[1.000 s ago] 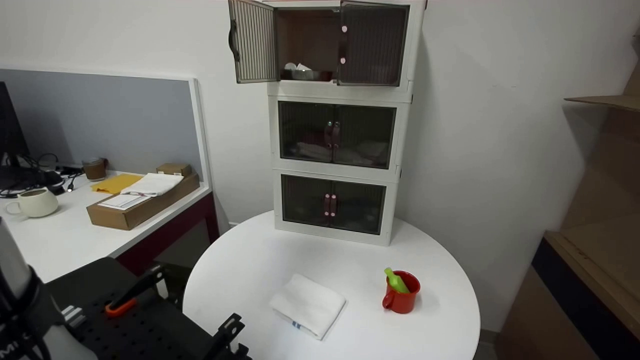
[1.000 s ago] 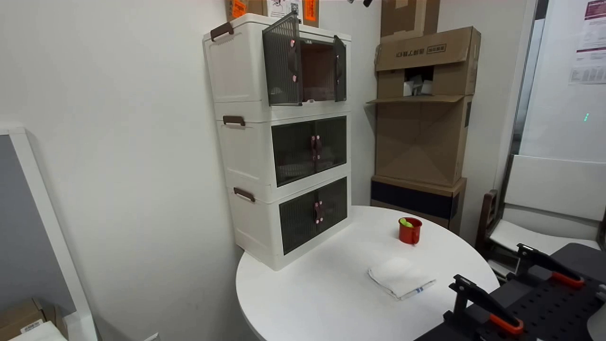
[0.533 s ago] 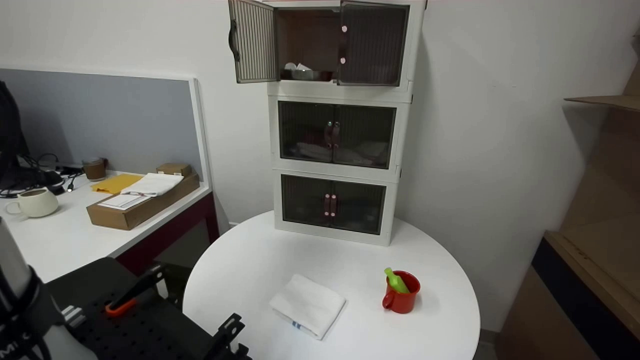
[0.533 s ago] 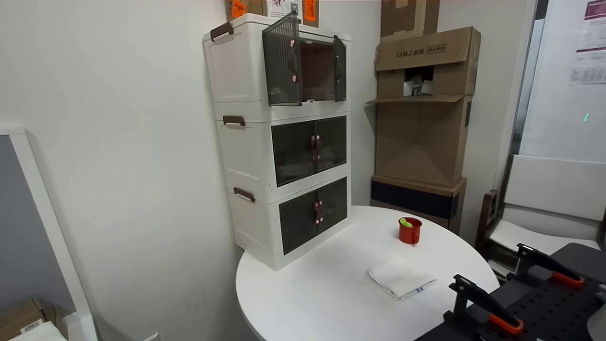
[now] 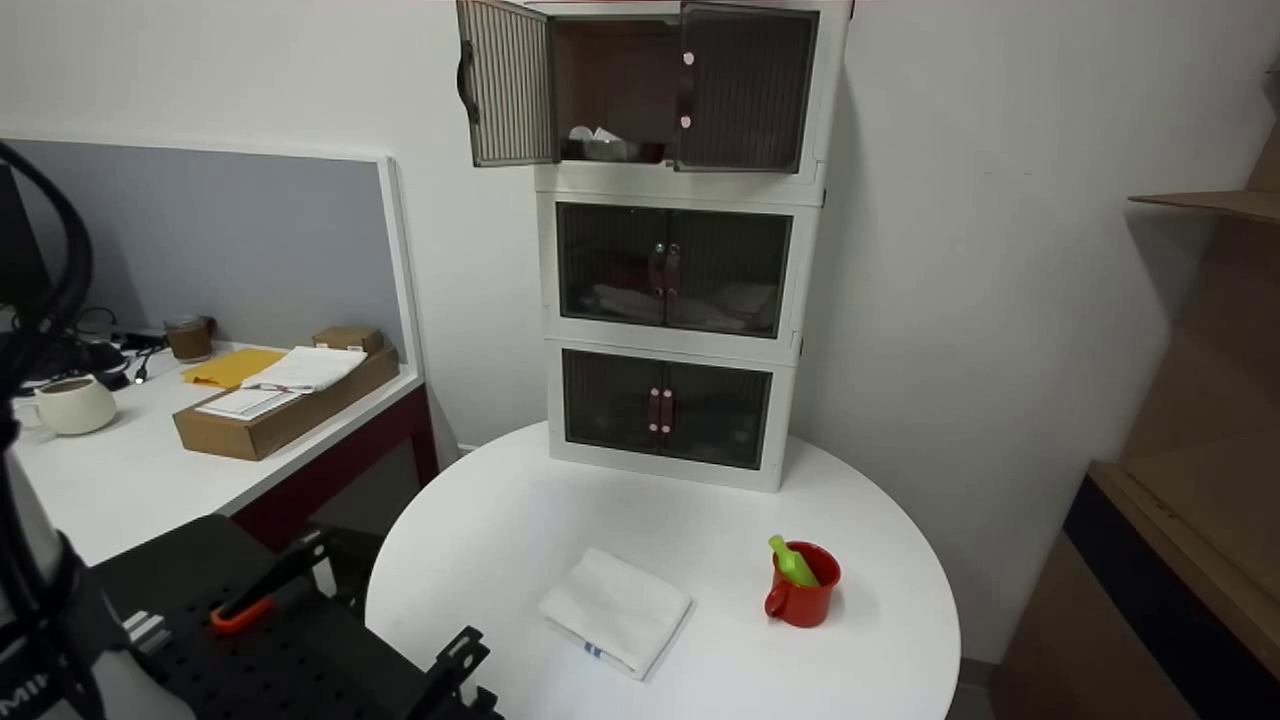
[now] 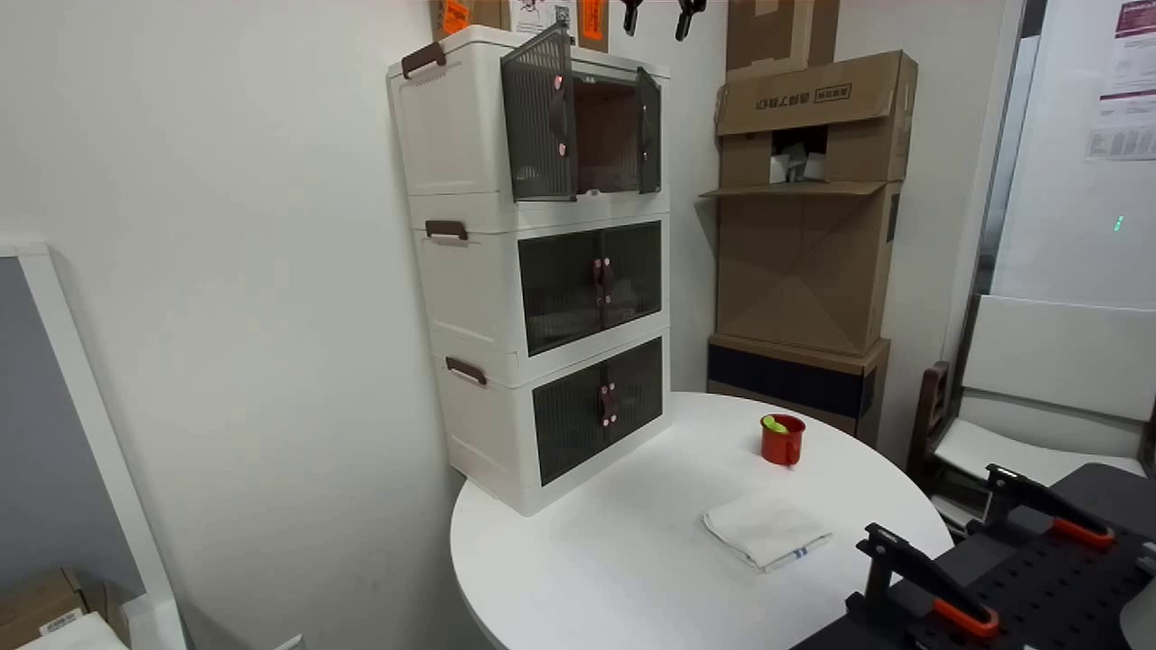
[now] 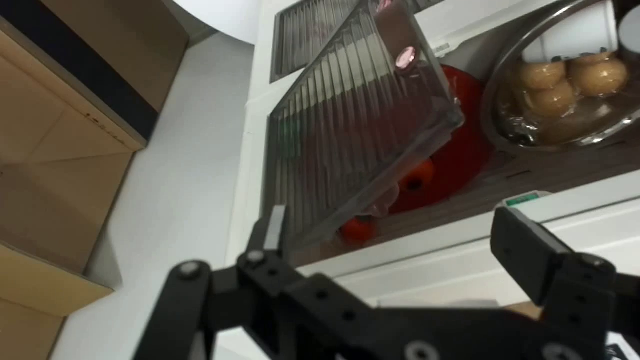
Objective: Open the top drawer
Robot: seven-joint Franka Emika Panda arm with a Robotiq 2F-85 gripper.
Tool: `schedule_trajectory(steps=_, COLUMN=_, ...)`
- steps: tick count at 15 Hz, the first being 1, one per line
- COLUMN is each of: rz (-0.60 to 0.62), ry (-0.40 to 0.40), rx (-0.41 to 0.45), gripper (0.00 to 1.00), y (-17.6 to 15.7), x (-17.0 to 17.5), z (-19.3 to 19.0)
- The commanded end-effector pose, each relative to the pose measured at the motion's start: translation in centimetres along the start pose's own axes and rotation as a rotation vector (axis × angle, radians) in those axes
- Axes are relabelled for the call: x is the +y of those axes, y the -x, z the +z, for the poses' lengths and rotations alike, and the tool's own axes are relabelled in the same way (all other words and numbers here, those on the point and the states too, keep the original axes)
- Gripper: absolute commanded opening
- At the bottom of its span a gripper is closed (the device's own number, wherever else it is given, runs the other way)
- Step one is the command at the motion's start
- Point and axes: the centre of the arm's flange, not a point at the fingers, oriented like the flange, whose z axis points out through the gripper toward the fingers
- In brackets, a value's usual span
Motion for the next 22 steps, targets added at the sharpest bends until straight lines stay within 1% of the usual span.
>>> schedule_trajectory(steps=1, rz=0.073, ry=0.05, rx=-0.052, gripper=1.0, y=-3.9, x=0.3, z=1.5)
schedule_trajectory(steps=5, rz=0.122, ry=0.063, rx=-0.068, gripper=1.0, y=-3.1, x=1.6, z=3.4)
schedule_trajectory(steps=7, rz=0.134, ry=0.059, rx=-0.066, gripper=1.0, y=-2.7, x=1.9, z=4.2)
schedule_trajectory(steps=11, rz=0.143, ry=0.049, rx=-0.089, gripper=1.0, y=-1.7, x=2.0, z=6.1)
schedule_trajectory(steps=17, rz=0.147, ry=0.058, rx=-0.104, gripper=1.0, y=-0.5, x=3.1, z=6.2)
schedule_trajectory(steps=22, rz=0.176, ry=0.099, rx=-0.103, gripper=1.0, y=1.4, x=5.9, z=4.5)
